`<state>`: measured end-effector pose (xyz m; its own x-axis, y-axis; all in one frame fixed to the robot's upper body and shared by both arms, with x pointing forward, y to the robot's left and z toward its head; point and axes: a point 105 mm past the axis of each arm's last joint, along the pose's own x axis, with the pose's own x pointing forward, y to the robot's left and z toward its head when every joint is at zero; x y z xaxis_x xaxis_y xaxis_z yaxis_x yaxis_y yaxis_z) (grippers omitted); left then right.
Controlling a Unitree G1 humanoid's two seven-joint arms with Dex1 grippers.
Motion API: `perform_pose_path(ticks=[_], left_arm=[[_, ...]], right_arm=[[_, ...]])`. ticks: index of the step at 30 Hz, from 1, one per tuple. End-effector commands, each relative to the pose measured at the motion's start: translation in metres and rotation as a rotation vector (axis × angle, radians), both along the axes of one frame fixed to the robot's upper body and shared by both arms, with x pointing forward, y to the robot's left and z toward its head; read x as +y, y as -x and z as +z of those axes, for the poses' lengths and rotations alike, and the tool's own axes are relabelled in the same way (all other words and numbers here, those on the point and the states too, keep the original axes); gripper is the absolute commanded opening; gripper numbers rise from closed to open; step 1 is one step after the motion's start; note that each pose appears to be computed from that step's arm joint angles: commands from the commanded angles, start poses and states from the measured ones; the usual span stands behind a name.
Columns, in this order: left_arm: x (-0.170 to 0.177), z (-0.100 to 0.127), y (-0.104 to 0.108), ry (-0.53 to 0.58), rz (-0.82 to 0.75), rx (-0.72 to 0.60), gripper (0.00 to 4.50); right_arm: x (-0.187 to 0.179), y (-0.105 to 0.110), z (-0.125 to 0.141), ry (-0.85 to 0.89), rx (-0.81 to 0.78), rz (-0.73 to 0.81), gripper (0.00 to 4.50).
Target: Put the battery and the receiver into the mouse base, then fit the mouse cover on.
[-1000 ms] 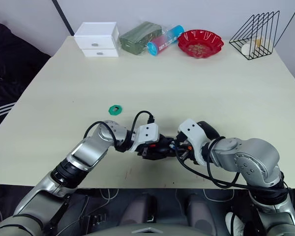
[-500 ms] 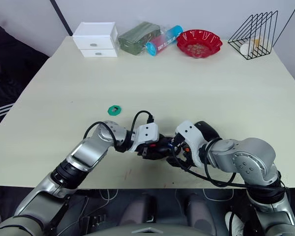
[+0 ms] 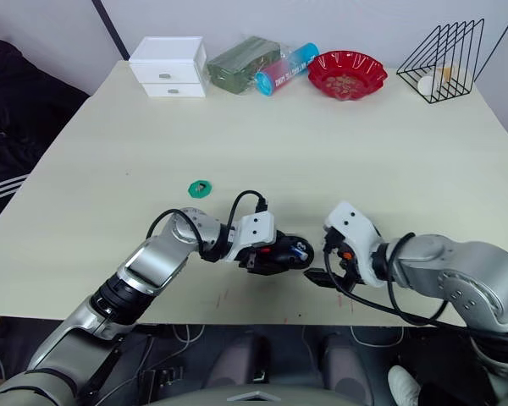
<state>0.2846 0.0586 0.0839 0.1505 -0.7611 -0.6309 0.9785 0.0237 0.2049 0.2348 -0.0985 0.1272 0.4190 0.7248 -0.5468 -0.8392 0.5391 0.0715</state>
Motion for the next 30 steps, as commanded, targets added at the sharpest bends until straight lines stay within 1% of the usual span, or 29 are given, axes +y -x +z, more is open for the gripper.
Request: perform_pose_path(ticks=[1,2,4,5,6,7,15,17,21,24,30], left_arm=[[0.005,-0.013,0.000,-0.047,0.026,0.025,2.95],[0.005,-0.013,0.000,-0.047,0.025,0.025,2.95],[0.005,-0.013,0.000,-0.047,0.024,0.025,2.95],[0.005,-0.013,0.000,-0.047,0.024,0.025,2.95],[0.005,-0.013,0.000,-0.047,0.024,0.025,2.95],[0.005,-0.012,0.000,-0.047,0.023,0.026,2.95],[0.003,-0.012,0.001,-0.045,0.019,0.026,2.95],[0.003,-0.013,0.002,-0.045,0.018,0.030,2.95],[0.002,-0.012,0.002,-0.045,0.014,0.030,2.95],[0.002,-0.012,0.001,-0.046,0.014,0.030,2.95],[0.002,-0.012,0.001,-0.048,0.014,0.028,2.95]], right_arm=[[-0.004,-0.004,0.010,-0.042,-0.125,0.028,2.84],[-0.009,-0.007,0.007,-0.041,-0.139,0.015,2.35],[-0.009,-0.008,0.009,-0.084,-0.197,0.045,1.23],[-0.007,-0.008,0.011,-0.116,-0.214,0.054,0.89],[-0.007,-0.008,0.010,-0.135,-0.225,0.060,0.37],[-0.005,-0.007,0.012,-0.171,-0.253,0.083,0.02],[-0.001,-0.005,0.006,-0.306,-0.325,0.172,0.02],[0.001,-0.005,-0.003,-0.329,-0.337,0.203,0.02],[0.005,-0.008,-0.016,-0.330,-0.359,0.226,0.02],[0.007,-0.007,-0.025,-0.326,-0.350,0.247,0.02],[0.011,-0.011,-0.028,-0.359,-0.366,0.232,0.02]])
